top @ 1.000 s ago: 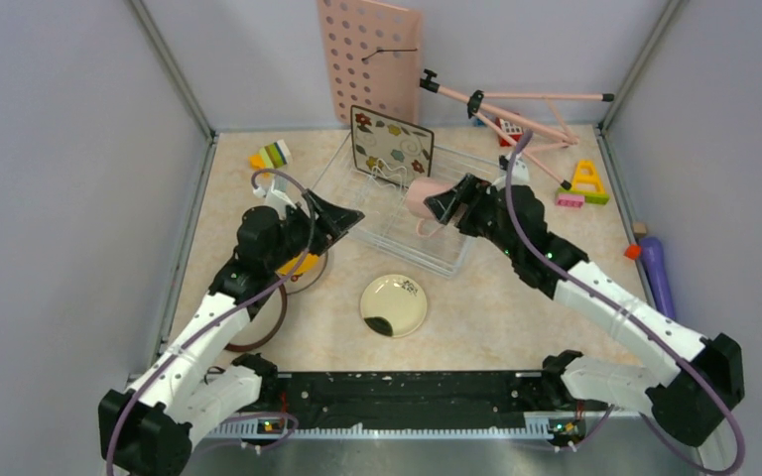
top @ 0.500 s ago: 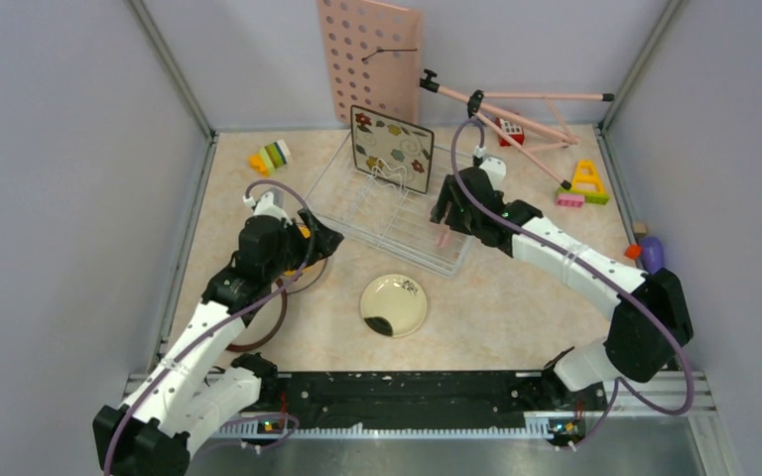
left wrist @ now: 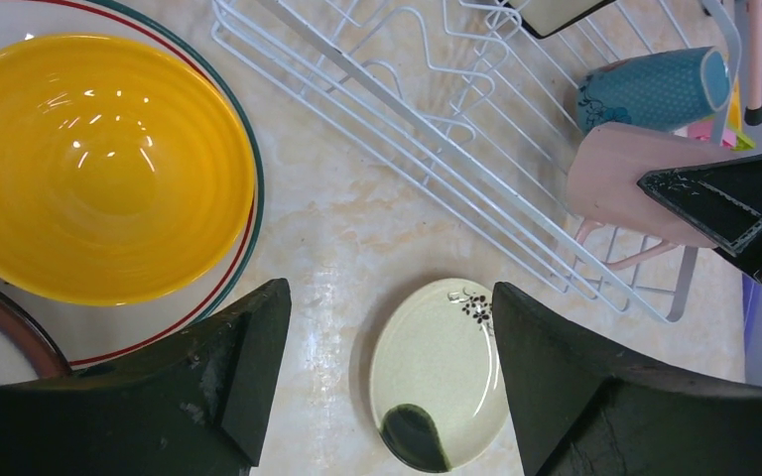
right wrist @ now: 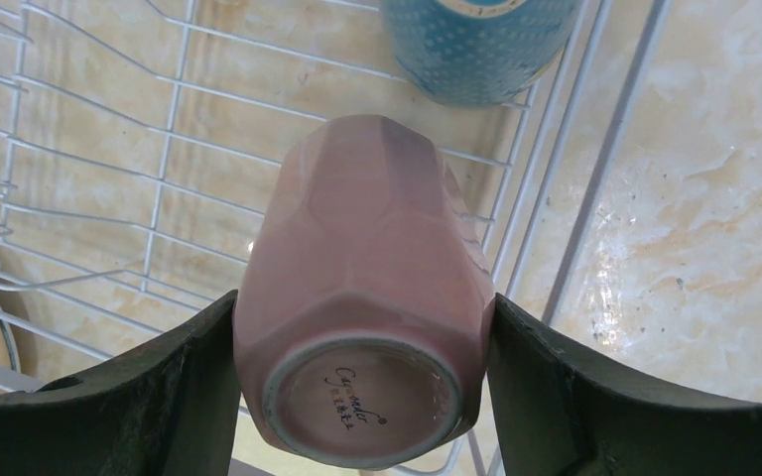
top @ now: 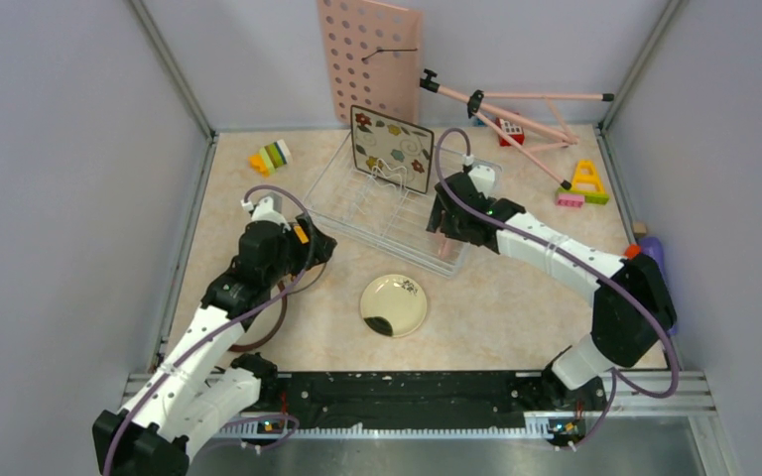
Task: Load the mixed dishes into the dish rack
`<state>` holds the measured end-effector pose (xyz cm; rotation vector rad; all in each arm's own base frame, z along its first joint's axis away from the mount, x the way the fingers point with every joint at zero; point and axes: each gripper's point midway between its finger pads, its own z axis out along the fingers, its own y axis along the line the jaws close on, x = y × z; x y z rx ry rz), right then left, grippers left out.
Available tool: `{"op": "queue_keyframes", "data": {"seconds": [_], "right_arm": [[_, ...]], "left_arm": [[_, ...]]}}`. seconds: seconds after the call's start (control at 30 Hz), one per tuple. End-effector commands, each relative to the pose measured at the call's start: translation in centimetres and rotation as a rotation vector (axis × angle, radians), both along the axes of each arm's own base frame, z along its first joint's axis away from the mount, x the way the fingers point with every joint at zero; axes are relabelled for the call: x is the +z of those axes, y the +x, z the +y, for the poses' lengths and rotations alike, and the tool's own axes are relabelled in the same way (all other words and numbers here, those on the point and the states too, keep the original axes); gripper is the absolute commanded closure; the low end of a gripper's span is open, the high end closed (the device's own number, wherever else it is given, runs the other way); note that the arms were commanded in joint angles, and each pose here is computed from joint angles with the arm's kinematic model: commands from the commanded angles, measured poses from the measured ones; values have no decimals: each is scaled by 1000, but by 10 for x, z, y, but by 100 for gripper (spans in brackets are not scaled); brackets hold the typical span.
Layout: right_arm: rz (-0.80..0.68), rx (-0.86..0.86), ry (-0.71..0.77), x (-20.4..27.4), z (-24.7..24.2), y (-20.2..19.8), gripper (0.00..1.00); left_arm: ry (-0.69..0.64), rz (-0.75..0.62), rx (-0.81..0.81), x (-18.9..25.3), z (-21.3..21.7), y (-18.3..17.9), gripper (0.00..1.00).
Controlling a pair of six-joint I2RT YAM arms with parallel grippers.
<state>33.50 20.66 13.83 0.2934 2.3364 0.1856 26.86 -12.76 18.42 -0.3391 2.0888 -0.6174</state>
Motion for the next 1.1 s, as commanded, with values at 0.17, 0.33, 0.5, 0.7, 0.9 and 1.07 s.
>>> {"op": "queue_keyframes", "data": {"seconds": [0.17, 0.33, 0.5, 0.7, 0.9, 1.07], "right_arm": [[-35, -33, 29, 13, 17, 14, 85], [-27, -44, 37, 8, 16, 11, 48], [-47, -45, 52, 23, 14, 9, 11], [-98, -33, 71, 49, 11, 8, 1], [-114, -26, 77, 61, 6, 2, 1], [-161, -18, 128, 76, 4, -3, 1]], "left_arm": [[101, 5, 132, -15, 29, 6, 21], [149, 103, 301, -36, 52, 11, 22], [157, 181, 336, -55, 51, 16, 16], [154, 235, 350, -70, 48, 20, 9], [83, 316, 392, -83, 43, 20, 10], [27, 395, 457, -95, 44, 21, 18]]}}
